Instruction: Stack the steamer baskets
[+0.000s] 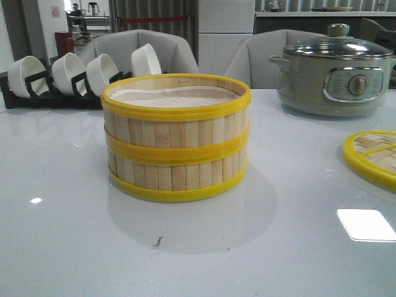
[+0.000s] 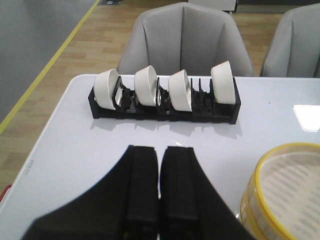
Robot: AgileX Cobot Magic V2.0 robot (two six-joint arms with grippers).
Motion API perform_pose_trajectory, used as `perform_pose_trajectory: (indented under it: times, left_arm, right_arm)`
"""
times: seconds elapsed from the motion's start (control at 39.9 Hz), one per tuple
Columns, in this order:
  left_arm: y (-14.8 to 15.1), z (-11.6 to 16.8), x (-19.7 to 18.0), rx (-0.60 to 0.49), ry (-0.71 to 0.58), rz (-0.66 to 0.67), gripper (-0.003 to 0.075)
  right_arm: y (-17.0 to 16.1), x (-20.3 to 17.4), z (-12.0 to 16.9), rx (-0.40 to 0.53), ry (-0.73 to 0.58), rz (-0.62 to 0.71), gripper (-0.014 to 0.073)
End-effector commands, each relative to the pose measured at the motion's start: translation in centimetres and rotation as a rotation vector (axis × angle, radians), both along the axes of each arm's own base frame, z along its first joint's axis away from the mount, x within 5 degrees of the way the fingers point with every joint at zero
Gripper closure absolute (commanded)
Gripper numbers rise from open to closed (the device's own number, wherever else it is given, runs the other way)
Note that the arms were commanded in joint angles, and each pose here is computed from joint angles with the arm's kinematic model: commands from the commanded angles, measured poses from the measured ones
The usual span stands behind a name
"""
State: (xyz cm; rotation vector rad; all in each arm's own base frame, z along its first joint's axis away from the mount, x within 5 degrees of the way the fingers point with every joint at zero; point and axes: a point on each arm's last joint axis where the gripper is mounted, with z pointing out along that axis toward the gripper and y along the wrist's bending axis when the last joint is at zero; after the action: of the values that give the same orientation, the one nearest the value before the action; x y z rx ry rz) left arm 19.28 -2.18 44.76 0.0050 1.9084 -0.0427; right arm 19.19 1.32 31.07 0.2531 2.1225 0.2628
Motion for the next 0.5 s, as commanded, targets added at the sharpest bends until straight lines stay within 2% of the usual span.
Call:
perform_pose_trajectory:
  times: [0.0, 0.23, 0.48]
  left_arm:
    - [0.3, -0.7, -2.6, -0.021, -0.112, -0.016, 0.0631]
    - [1.1, -5.5, -7.9, -0.057, -0.147, -0.023, 0.0631]
    - [1.5, -8.8, -10.1, -0.068, -0.15, -0.024, 0.0631]
  right_arm:
    - [0.1, 0.5, 1.8, -0.016, -0.109, 0.007, 0.0151]
    - [0.1, 0.5, 1.8, -0.016, -0.107, 0.007, 0.0151]
    - [0.1, 0.5, 1.8, -0.016, -0.105, 0.007, 0.0151]
